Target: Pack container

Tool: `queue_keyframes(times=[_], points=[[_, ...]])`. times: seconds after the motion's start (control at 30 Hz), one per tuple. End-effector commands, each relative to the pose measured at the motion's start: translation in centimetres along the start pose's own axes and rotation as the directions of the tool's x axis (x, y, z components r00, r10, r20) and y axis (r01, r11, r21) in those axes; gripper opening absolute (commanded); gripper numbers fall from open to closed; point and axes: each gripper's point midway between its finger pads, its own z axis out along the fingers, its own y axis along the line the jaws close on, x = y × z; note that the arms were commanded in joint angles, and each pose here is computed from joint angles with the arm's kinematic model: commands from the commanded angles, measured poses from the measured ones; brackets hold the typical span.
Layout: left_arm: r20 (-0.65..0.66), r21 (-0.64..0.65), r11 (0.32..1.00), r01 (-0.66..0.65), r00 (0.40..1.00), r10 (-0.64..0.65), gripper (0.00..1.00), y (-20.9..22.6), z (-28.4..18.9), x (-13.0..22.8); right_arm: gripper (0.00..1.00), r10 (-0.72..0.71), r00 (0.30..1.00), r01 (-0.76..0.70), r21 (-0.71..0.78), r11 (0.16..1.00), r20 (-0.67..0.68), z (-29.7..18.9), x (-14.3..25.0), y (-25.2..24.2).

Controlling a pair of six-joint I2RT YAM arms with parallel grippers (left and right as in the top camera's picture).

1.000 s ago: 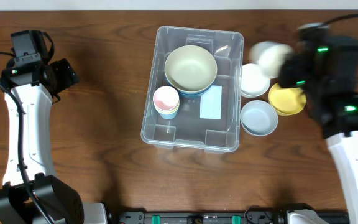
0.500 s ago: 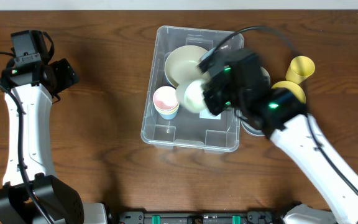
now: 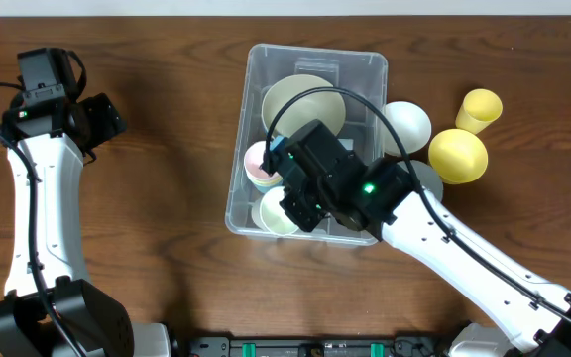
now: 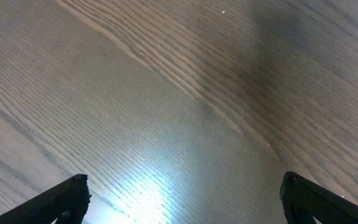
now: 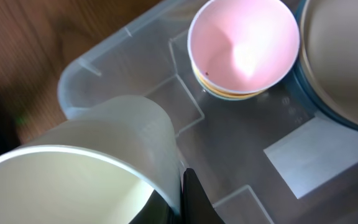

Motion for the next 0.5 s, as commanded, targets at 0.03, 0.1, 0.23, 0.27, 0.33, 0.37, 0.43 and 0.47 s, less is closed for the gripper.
queue_keyframes(times=[0.03,0.1,0.23,0.27,0.33,0.37,0.43,0.47], points=[[0.049,0.001,1.0,0.004,0.999,-0.004,0.98,0.3,-1.4,-1.3,0.01,0.0,1.0,0.0,0.038,0.999,-0.016,0.6,0.1,-0.2],[0.049,0.001,1.0,0.004,0.999,-0.004,0.98,0.3,-1.4,-1.3,0.01,0.0,1.0,0.0,0.069,0.998,-0.009,0.8,-0.1,-0.8],[0.049,0.001,1.0,0.004,0.999,-0.004,0.98,0.3,-1.4,-1.3,0.01,0.001,1.0,0.0,0.075,0.997,-0.006,1.6,-0.4,-1.0],[0.049,0.001,1.0,0.004,0.999,-0.004,0.98,0.3,-1.4,-1.2,0.01,0.001,1.0,0.0,0.076,0.997,-0.014,1.9,-0.3,-1.0],[0.049,0.001,1.0,0.004,0.999,-0.004,0.98,0.3,-1.4,-1.3,0.01,0.004,0.999,-0.001,0.075,0.997,-0.035,2.5,0.0,-1.1],[0.049,0.001,1.0,0.004,0.999,-0.004,0.98,0.3,-1.4,-1.3,0.01,0.005,0.999,-0.002,0.075,0.997,-0.046,2.8,0.2,-1.2],[0.049,0.001,1.0,0.004,0.999,-0.004,0.98,0.3,-1.4,-1.3,0.07,0.008,0.998,-0.003,0.074,0.997,-0.068,3.5,0.6,-1.2],[0.049,0.001,1.0,0.004,0.999,-0.004,0.98,0.3,-1.4,-1.3,0.21,0.009,0.997,-0.003,0.074,0.997,-0.081,4.0,0.8,-1.2]])
